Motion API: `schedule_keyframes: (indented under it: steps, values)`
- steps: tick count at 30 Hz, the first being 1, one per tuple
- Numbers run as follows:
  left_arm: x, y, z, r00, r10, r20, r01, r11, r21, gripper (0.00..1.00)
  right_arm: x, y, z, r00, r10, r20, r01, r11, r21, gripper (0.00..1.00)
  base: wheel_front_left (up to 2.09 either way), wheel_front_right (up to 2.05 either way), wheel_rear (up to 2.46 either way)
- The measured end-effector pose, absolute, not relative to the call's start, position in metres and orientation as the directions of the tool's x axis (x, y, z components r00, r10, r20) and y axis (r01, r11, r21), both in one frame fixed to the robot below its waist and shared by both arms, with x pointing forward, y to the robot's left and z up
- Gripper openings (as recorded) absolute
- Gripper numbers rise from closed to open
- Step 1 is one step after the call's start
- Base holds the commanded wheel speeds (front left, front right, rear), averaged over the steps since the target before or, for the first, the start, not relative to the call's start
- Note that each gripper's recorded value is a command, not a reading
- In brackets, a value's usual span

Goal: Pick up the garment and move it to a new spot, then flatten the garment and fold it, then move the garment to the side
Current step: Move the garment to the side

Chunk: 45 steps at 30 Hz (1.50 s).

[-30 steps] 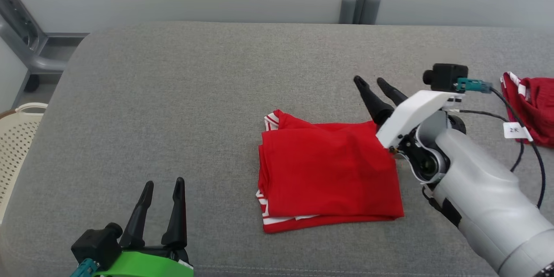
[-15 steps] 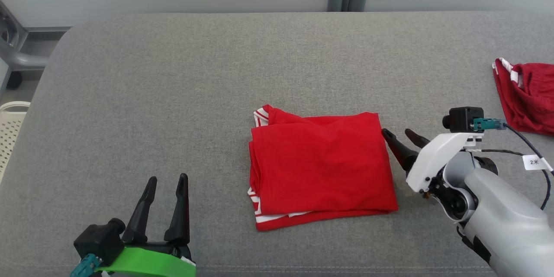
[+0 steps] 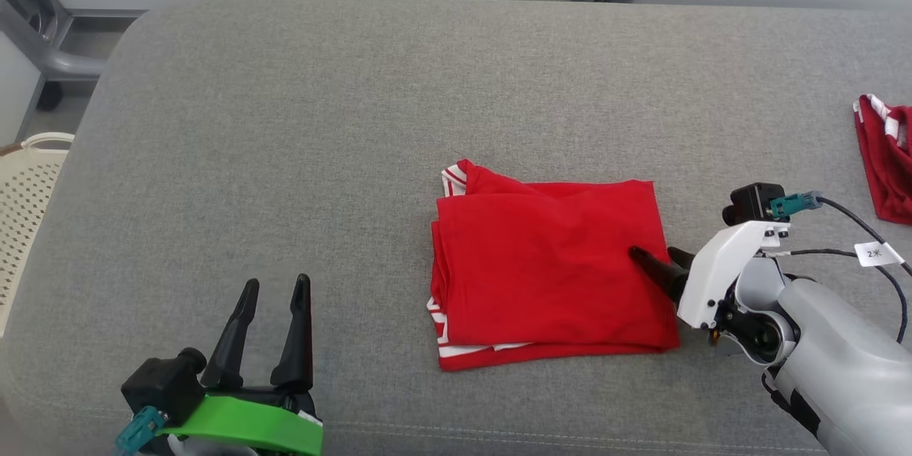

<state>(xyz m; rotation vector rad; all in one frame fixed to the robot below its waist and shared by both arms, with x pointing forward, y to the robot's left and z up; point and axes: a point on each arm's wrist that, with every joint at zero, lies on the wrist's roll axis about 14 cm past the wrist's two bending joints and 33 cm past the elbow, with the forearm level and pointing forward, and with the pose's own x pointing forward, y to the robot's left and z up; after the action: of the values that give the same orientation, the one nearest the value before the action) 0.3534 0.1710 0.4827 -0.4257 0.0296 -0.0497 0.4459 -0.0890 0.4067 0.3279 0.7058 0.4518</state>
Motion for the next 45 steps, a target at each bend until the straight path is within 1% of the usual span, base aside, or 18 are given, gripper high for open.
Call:
schedule_keyframes:
  steps: [6,7,8,9,10,15,21,25,32,39,45]
  values:
    - [0.352,0.178,0.479,0.999,-0.034,-0.029,0.019,0.912,-0.411,1.0,0.447,-0.081,0.399,0.634,0.519,-0.574,-0.271,0.843,0.464,1.0,0.0,0.0,0.0]
    - [0.352,0.179,0.479,0.999,-0.032,-0.031,0.016,0.912,-0.41,1.0,0.448,-0.077,0.399,0.631,0.526,-0.571,-0.272,0.838,0.472,0.46,0.0,0.0,0.0]
    - [0.352,0.179,0.479,0.999,-0.03,-0.032,0.014,0.912,-0.41,1.0,0.448,-0.074,0.4,0.628,0.534,-0.566,-0.273,0.832,0.482,0.46,0.0,0.0,0.0]
    - [0.352,0.18,0.478,0.999,-0.028,-0.032,0.013,0.912,-0.41,1.0,0.448,-0.07,0.4,0.625,0.541,-0.563,-0.274,0.827,0.491,0.14,0.0,0.0,0.0]
    - [0.352,0.18,0.478,0.999,-0.027,-0.034,0.01,0.912,-0.409,1.0,0.447,-0.068,0.4,0.619,0.548,-0.563,-0.279,0.823,0.495,0.0,0.0,0.0,0.0]
    - [0.353,0.181,0.476,0.999,-0.024,-0.038,0.006,0.913,-0.408,1.0,0.447,-0.069,0.401,0.616,0.556,-0.558,-0.284,0.818,0.5,0.0,0.0,0.0,0.0]
    - [0.357,0.176,0.477,0.999,-0.041,-0.034,0.024,0.913,-0.406,1.0,0.461,-0.083,0.417,0.666,0.533,-0.522,-0.291,0.829,0.477,0.0,0.0,0.0,0.0]
    - [0.362,0.168,0.479,0.997,-0.068,-0.023,0.053,0.913,-0.405,1.0,0.472,-0.106,0.429,0.712,0.49,-0.503,-0.275,0.854,0.442,0.0,0.0,0.0,0.0]
    - [0.372,0.148,0.482,0.991,-0.136,-0.008,0.121,0.907,-0.403,1.0,0.48,-0.154,0.446,0.775,0.395,-0.492,-0.218,0.899,0.379,0.0,0.0,0.0,0.0]
    - [0.385,0.115,0.483,0.971,-0.24,-0.001,0.219,0.887,-0.407,1.0,0.477,-0.204,0.464,0.829,0.29,-0.479,-0.15,0.939,0.309,0.0,0.0,0.0,0.0]
    - [0.397,0.082,0.485,0.941,-0.339,0.012,0.315,0.857,-0.408,1.0,0.465,-0.242,0.474,0.858,0.205,-0.47,-0.074,0.957,0.281,0.0,0.0,0.0,0.0]
